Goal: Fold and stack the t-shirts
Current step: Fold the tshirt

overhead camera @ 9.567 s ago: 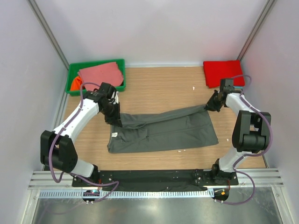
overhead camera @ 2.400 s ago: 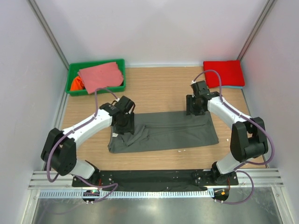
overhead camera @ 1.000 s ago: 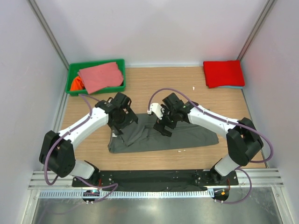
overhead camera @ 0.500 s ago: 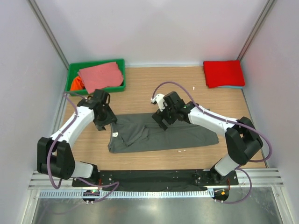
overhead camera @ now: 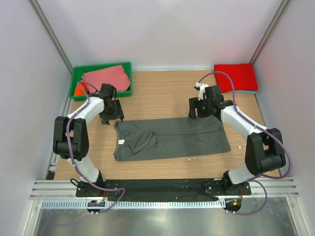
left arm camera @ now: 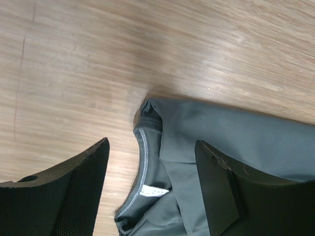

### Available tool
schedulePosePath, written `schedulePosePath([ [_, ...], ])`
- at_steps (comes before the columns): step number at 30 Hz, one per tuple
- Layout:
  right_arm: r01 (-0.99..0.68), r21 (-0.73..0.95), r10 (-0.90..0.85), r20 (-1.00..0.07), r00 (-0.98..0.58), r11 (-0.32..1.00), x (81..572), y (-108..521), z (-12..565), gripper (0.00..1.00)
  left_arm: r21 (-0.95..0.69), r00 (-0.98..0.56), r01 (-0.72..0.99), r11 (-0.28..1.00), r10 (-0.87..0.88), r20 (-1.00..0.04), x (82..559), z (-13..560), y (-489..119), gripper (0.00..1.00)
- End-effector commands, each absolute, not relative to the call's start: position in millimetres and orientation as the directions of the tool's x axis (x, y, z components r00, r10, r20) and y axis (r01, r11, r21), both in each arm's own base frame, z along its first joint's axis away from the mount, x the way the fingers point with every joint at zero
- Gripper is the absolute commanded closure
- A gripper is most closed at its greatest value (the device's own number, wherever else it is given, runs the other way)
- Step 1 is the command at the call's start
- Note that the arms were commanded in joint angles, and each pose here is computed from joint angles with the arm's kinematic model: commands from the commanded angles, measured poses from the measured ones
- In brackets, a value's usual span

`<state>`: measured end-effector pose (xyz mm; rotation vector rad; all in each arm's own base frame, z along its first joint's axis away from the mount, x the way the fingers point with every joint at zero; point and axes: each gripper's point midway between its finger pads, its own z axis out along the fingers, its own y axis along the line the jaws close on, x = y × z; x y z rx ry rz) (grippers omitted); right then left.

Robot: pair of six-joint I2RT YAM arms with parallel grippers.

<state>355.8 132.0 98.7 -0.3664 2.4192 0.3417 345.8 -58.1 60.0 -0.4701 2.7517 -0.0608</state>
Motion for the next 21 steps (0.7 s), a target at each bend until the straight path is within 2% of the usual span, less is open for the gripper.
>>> schedulePosePath([
  [1, -0.386, 0.213, -0.14, -0.692, -0.709, 0.898, 356.1, 146.4, 122.3, 0.28, -0.119, -0.874, -0.225, 0.967, -0.255, -0.413, 376.5, 71.6, -61.6, 0.28],
  [5, -0.353, 0.238, -0.1, -0.686, -0.72, 0.905, 357.4, 142.9, 118.4, 0.31, -0.089, -0.897, -0.18, 0.98, -0.201, -0.394, 380.2, 59.8, -60.3, 0.29],
  [11, -0.258, 0.307, 0.02, -0.677, -0.735, 0.916, 369.4, 122.9, 119.4, 0.45, -0.106, -0.918, -0.17, 0.98, -0.196, -0.344, 364.6, 40.1, -64.9, 0.37],
  [16, -0.265, 0.322, 0.031, -0.685, -0.728, 0.909, 375.5, 123.0, 126.5, 0.48, -0.112, -0.919, -0.16, 0.981, -0.189, -0.345, 361.7, 32.4, -65.1, 0.44],
  [21, -0.268, 0.32, 0.026, -0.685, -0.728, 0.909, 375.6, 123.1, 125.8, 0.49, -0.122, -0.93, -0.151, 0.981, -0.183, -0.318, 360.7, 22.9, -68.6, 0.47],
])
